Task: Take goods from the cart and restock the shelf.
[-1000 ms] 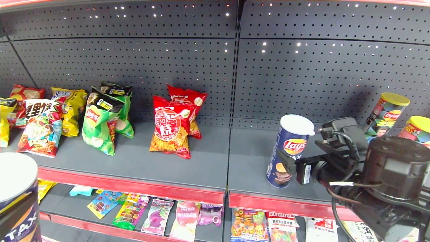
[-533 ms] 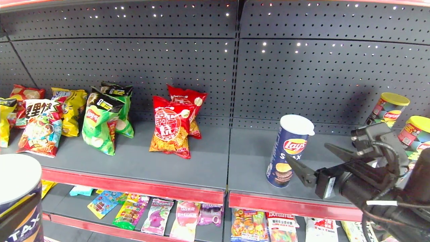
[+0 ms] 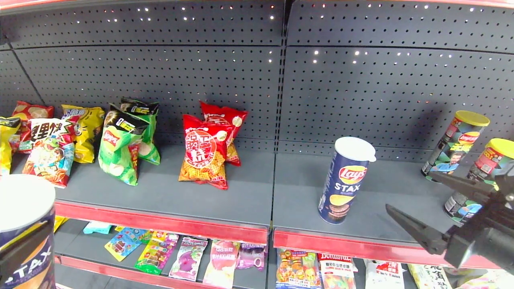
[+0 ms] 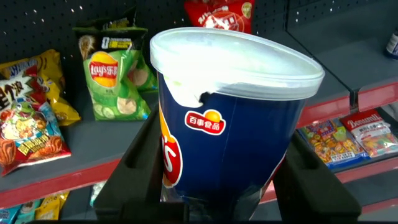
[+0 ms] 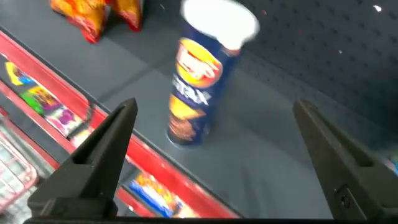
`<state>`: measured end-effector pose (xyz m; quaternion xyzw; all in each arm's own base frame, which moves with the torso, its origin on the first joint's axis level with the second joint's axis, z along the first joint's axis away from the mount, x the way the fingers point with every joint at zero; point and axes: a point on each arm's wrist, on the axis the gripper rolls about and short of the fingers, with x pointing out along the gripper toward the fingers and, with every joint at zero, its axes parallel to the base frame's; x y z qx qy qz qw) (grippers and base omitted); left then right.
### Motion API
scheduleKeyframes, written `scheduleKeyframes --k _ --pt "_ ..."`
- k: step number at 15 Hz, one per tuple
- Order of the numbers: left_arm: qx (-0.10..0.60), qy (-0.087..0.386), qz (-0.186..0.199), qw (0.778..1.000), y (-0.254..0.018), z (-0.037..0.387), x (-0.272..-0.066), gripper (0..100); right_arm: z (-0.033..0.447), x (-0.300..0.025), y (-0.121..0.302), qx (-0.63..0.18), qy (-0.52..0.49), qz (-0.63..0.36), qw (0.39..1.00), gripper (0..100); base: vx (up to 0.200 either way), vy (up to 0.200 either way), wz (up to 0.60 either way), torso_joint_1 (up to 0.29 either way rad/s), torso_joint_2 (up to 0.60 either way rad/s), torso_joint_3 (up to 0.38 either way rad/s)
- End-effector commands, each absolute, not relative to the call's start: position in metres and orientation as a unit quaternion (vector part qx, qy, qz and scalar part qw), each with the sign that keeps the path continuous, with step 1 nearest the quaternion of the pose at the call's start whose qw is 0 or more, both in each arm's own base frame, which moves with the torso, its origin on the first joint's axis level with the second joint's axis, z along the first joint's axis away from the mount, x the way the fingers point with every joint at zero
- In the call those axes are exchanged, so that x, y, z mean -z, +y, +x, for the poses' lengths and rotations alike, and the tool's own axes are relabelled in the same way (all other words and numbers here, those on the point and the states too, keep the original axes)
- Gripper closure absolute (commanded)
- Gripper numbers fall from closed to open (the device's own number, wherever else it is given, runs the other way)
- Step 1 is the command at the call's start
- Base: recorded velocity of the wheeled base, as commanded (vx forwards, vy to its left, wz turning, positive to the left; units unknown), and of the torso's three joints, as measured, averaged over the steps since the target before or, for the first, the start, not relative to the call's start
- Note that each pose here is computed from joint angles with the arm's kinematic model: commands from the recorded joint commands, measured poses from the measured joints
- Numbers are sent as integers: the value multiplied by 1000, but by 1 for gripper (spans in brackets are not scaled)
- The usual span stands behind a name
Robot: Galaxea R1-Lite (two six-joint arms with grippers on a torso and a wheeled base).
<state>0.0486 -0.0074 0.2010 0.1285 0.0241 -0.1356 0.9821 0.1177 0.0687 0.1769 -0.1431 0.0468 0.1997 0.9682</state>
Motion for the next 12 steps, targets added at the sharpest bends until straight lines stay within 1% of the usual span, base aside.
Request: scheduleKeyframes --k 1,4,6,9,10,12 --pt "143 27 128 981 -8 56 -208 100 83 -197 34 -132 19 -130 983 0 0 0 0 0 0 0" --pt "170 26 126 977 -10 68 -220 100 70 -193 8 -8 46 -114 992 0 0 0 0 0 0 0" --pt "194 29 123 973 -12 75 -224 100 62 -191 -2 59 50 -108 991 0 0 0 0 0 0 0" --pt "244 32 117 962 -14 80 -224 100 38 -177 -2 37 68 -105 992 0 0 0 0 0 0 0" --pt "244 31 117 962 -14 81 -225 100 32 -167 -2 28 76 -104 991 0 0 0 0 0 0 0" --pt "239 31 117 964 -14 80 -226 100 15 -136 -2 43 76 -107 990 0 0 0 0 0 0 0"
